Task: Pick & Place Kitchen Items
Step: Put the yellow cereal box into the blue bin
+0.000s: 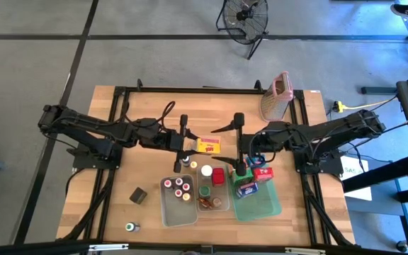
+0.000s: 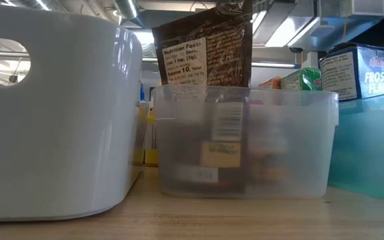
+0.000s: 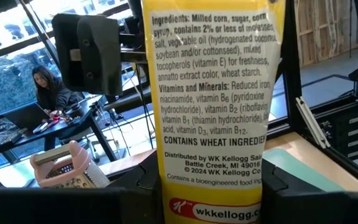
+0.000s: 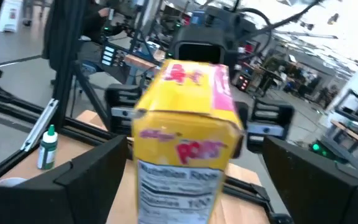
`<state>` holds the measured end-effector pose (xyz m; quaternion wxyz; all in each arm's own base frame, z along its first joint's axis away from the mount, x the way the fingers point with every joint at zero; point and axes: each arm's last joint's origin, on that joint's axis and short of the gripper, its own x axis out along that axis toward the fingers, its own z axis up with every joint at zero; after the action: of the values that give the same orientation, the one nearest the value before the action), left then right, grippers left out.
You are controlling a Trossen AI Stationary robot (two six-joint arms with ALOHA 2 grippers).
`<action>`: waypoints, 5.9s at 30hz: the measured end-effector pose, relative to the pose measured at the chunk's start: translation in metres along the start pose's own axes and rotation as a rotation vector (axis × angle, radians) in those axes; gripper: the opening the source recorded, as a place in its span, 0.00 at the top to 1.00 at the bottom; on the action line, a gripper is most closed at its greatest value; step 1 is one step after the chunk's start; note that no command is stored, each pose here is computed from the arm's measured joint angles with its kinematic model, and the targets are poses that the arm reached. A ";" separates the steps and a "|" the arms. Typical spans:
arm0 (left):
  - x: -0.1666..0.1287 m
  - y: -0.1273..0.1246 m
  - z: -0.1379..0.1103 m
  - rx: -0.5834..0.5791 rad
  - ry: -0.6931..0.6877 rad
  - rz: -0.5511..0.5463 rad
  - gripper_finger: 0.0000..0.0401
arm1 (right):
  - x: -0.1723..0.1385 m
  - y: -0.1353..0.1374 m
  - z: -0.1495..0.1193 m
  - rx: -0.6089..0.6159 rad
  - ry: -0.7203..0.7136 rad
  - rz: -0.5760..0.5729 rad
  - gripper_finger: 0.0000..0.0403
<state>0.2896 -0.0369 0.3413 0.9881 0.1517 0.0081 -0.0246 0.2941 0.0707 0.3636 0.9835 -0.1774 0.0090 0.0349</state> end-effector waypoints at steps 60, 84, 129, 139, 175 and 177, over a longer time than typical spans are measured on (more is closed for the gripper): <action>0.004 0.001 -0.009 0.008 0.095 0.132 0.42 | -0.027 -0.004 -0.010 -0.027 0.225 0.052 0.68; 0.001 -0.002 -0.025 0.013 0.272 0.135 0.42 | -0.203 0.010 -0.042 0.239 0.119 0.405 0.68; 0.001 0.007 -0.029 -0.039 0.285 0.164 0.41 | -0.209 0.126 -0.122 0.357 0.312 0.270 0.68; 0.001 0.007 -0.029 -0.039 0.285 0.164 0.41 | -0.206 0.124 -0.136 0.348 0.332 0.203 0.68; 0.002 0.007 -0.028 -0.032 0.279 0.165 0.41 | -0.198 0.128 -0.152 0.313 0.316 0.183 0.68; 0.002 0.007 -0.028 -0.032 0.279 0.166 0.41 | -0.197 0.128 -0.151 0.302 0.312 0.186 0.68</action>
<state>0.2913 -0.0215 0.3167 0.9784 0.1379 0.1330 0.0783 0.0873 0.1244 0.1834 0.9781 -0.0299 0.1821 0.0959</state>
